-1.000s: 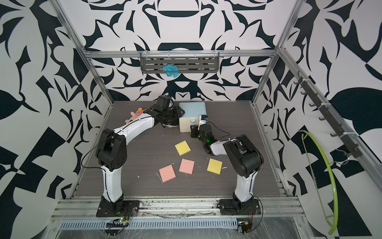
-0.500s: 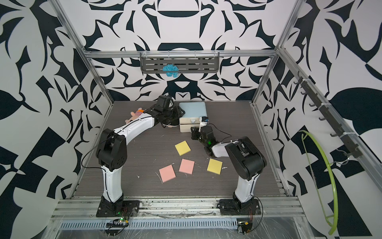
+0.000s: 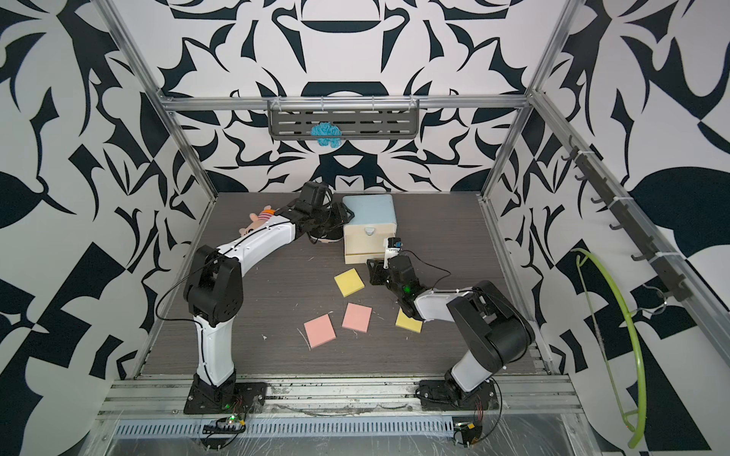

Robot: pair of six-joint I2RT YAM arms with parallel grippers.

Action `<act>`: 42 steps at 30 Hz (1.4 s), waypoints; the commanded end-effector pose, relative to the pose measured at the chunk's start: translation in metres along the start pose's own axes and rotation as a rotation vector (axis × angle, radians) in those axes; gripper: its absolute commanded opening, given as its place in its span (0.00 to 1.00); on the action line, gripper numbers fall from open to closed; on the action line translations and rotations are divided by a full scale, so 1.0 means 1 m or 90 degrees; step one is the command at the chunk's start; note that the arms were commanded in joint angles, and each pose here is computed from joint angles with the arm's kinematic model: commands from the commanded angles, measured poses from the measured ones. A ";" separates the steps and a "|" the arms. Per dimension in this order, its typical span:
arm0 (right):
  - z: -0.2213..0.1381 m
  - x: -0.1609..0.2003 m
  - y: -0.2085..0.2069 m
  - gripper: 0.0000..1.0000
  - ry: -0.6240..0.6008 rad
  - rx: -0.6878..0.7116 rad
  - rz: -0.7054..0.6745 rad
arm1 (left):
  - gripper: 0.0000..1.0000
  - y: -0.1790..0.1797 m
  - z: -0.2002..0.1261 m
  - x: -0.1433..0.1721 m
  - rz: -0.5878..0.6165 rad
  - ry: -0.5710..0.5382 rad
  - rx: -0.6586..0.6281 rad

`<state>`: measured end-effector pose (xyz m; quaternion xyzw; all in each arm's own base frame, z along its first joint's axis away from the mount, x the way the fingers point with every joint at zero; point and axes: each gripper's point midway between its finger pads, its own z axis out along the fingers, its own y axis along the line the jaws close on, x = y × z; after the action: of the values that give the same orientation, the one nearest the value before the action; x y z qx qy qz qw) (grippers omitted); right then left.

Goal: Please put the sticky notes in the drawer by color
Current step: Open the drawer in the storage box, then pick up the sticky notes from the center of the board.

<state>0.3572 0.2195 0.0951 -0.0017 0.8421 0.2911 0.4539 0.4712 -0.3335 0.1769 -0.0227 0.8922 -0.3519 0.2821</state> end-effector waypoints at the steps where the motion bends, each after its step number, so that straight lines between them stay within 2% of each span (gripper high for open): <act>1: -0.008 -0.003 0.008 0.13 -0.005 -0.010 0.003 | 0.53 0.007 0.018 0.041 -0.011 0.087 -0.010; 9: -0.011 0.000 0.010 0.15 0.004 -0.012 0.002 | 0.54 0.006 0.018 0.041 -0.011 0.086 -0.009; 12: -0.014 -0.001 0.012 0.26 0.006 -0.011 -0.005 | 0.55 0.005 0.017 0.041 -0.010 0.084 -0.009; 16: -0.028 -0.007 0.016 0.50 0.005 -0.012 -0.011 | 0.60 -0.002 0.012 0.038 -0.001 0.077 -0.003; 19: -0.045 -0.010 0.018 0.65 0.008 -0.008 -0.029 | 0.64 -0.011 0.004 0.032 0.007 0.066 0.006; 23: -0.067 -0.009 0.018 0.78 0.032 0.001 -0.078 | 0.71 -0.025 -0.011 0.023 0.030 0.040 0.013; 28: -0.089 -0.003 0.029 0.80 0.074 -0.032 -0.142 | 0.84 -0.038 -0.047 0.021 0.106 -0.011 0.008; 31: -0.096 -0.001 0.037 0.80 0.093 -0.052 -0.168 | 0.94 -0.031 -0.075 0.029 0.132 -0.038 -0.016; 33: -0.099 0.002 0.040 0.80 0.107 -0.065 -0.180 | 0.99 -0.017 -0.094 0.038 0.134 -0.048 -0.048; 38: -0.106 0.024 0.072 0.80 0.154 -0.163 -0.251 | 0.99 0.035 -0.142 0.072 0.135 -0.062 -0.139; 42: -0.106 0.058 0.094 0.80 0.224 -0.205 -0.322 | 0.99 0.084 -0.167 0.102 0.062 -0.023 -0.221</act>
<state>0.2319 0.2382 0.1315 -0.2630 0.8474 0.2841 0.3634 0.3305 -0.2296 0.2108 0.0076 0.9034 -0.2438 0.3526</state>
